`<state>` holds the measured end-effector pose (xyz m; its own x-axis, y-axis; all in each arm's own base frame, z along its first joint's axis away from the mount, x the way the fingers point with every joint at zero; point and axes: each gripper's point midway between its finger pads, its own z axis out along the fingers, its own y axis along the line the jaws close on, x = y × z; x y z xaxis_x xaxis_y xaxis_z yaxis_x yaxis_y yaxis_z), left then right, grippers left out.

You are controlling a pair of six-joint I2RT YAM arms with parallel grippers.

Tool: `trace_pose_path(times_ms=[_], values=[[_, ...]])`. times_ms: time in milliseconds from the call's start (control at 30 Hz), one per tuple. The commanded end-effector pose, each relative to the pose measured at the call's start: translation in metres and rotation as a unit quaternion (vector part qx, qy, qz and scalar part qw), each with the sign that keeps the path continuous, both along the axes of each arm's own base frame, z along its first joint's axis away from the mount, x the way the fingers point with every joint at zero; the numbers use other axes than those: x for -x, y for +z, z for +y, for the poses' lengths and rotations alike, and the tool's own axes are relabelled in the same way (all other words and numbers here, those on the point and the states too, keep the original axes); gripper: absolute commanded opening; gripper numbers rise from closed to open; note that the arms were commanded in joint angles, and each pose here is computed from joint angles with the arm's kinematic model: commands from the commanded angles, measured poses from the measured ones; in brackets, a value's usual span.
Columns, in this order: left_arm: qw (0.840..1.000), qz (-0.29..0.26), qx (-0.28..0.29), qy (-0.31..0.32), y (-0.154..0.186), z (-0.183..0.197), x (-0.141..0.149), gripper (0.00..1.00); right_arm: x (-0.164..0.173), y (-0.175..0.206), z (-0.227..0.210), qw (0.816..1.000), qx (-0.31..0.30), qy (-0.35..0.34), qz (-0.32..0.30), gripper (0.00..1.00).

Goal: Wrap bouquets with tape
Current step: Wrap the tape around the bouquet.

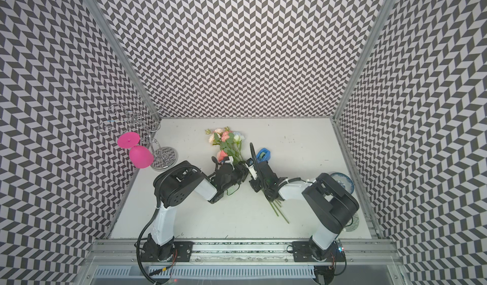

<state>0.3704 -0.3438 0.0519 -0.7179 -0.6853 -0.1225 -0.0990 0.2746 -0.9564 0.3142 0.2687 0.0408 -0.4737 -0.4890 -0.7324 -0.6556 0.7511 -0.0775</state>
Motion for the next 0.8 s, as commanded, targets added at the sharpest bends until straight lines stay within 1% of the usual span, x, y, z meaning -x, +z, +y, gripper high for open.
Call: trace_pose_path(times_ms=[0, 33, 133, 300, 333, 367, 400, 533, 600, 667, 767], values=[[0.997, 0.037, -0.071, -0.017, -0.036, 0.003, 0.008, 0.67, -0.008, 0.028, 0.015, 0.999, -0.008, 0.01, -0.051, 0.0], [0.996, 0.037, -0.073, -0.02, -0.036, 0.001, 0.006, 0.67, -0.007, 0.026, 0.016, 0.999, -0.006, 0.012, -0.047, 0.0], [0.996, 0.036, -0.074, -0.017, -0.033, 0.001, 0.004, 0.53, -0.006, 0.027, 0.016, 0.999, -0.005, 0.012, -0.051, 0.0], [0.997, 0.028, -0.067, -0.009, -0.023, 0.006, -0.001, 0.1, -0.003, 0.032, 0.016, 0.998, -0.011, 0.017, -0.055, 0.0], [0.997, 0.025, -0.065, -0.011, -0.019, 0.006, -0.003, 0.03, -0.003, 0.033, 0.016, 0.998, -0.012, 0.015, -0.054, 0.01], [0.998, 0.024, -0.061, -0.011, -0.017, 0.006, -0.004, 0.0, -0.003, 0.033, 0.015, 0.998, -0.012, 0.014, -0.054, 0.03], [0.998, 0.02, -0.055, -0.011, -0.012, 0.007, -0.005, 0.0, -0.003, 0.034, 0.014, 0.998, -0.014, 0.011, -0.053, 0.08], [0.999, 0.004, -0.042, -0.007, 0.003, 0.009, -0.012, 0.0, 0.0, 0.04, 0.013, 0.999, -0.026, 0.022, -0.034, 0.32], [0.999, 0.001, -0.033, -0.007, 0.007, 0.011, -0.016, 0.0, 0.004, 0.046, 0.01, 0.999, -0.04, 0.024, -0.023, 0.41], [1.0, -0.012, -0.021, -0.008, 0.014, 0.012, -0.019, 0.0, 0.01, 0.055, 0.004, 0.997, -0.068, 0.031, -0.008, 0.51], [0.999, -0.037, 0.0, -0.02, 0.027, 0.005, -0.021, 0.0, 0.018, 0.077, -0.002, 0.987, -0.15, 0.053, 0.023, 0.6]])
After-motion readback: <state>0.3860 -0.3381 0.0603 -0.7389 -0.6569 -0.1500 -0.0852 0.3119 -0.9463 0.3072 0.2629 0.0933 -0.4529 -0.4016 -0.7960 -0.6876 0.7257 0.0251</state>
